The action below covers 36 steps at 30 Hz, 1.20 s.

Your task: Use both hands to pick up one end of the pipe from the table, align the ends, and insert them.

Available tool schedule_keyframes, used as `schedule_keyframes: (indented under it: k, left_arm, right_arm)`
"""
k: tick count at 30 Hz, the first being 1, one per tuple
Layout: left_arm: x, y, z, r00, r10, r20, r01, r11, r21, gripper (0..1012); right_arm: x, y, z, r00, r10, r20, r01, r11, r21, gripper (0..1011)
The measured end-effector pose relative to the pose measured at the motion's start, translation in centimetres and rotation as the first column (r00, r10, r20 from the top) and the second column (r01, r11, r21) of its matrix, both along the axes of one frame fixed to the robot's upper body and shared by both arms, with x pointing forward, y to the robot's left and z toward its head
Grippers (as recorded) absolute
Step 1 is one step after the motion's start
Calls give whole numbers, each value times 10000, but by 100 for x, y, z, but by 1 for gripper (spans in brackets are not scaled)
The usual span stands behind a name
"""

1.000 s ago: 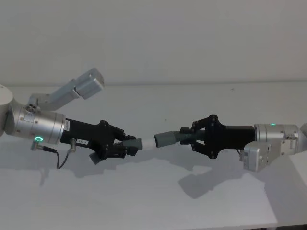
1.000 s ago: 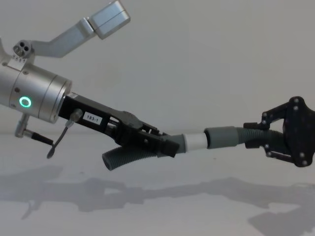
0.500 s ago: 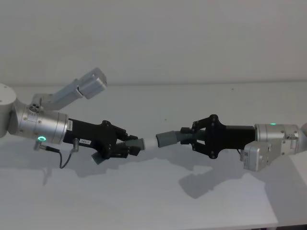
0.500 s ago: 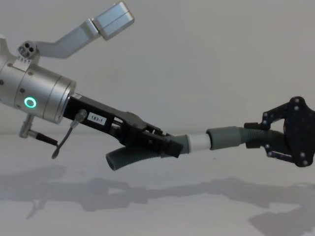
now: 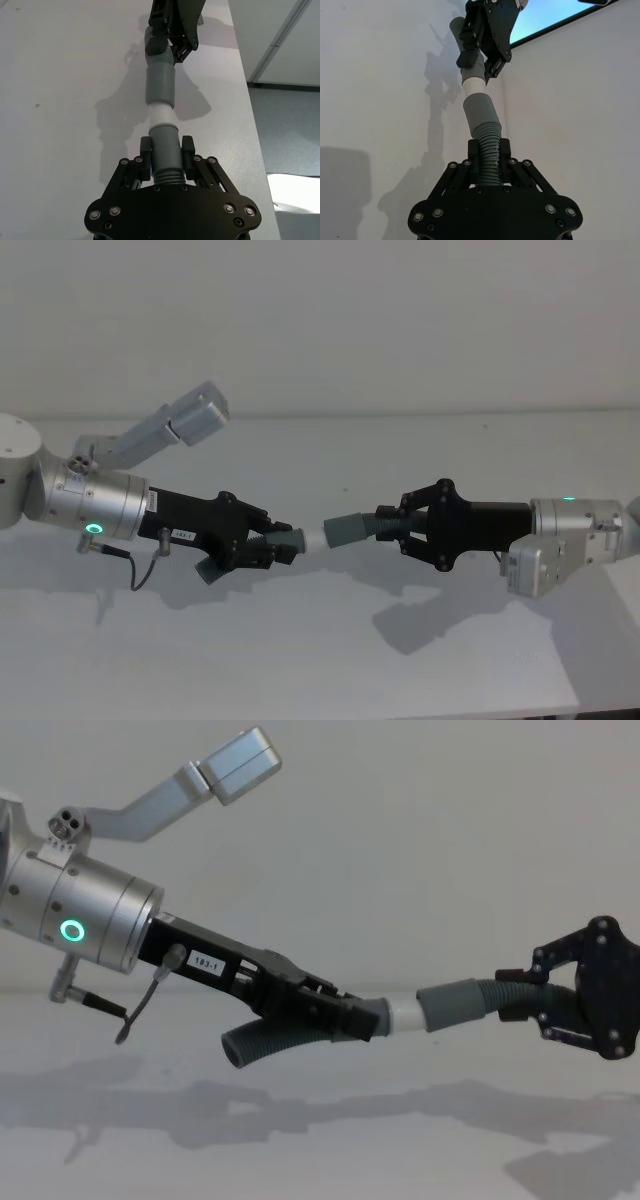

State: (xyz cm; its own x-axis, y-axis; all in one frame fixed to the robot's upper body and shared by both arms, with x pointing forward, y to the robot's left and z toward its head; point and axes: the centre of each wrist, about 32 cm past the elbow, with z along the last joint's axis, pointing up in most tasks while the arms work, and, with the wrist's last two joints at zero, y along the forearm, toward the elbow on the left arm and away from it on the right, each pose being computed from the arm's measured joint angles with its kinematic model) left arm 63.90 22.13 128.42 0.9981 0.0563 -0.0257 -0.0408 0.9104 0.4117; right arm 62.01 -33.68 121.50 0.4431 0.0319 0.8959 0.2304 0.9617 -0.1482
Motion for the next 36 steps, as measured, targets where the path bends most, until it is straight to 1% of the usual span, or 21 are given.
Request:
schedule_keyframes:
  k: [36]
  left_arm:
    - [-27,7,1,9999,121,3,-121,9999,-49,327]
  right_arm:
    - [0,0,0,10000,1,-1,-1,10000,-2,208]
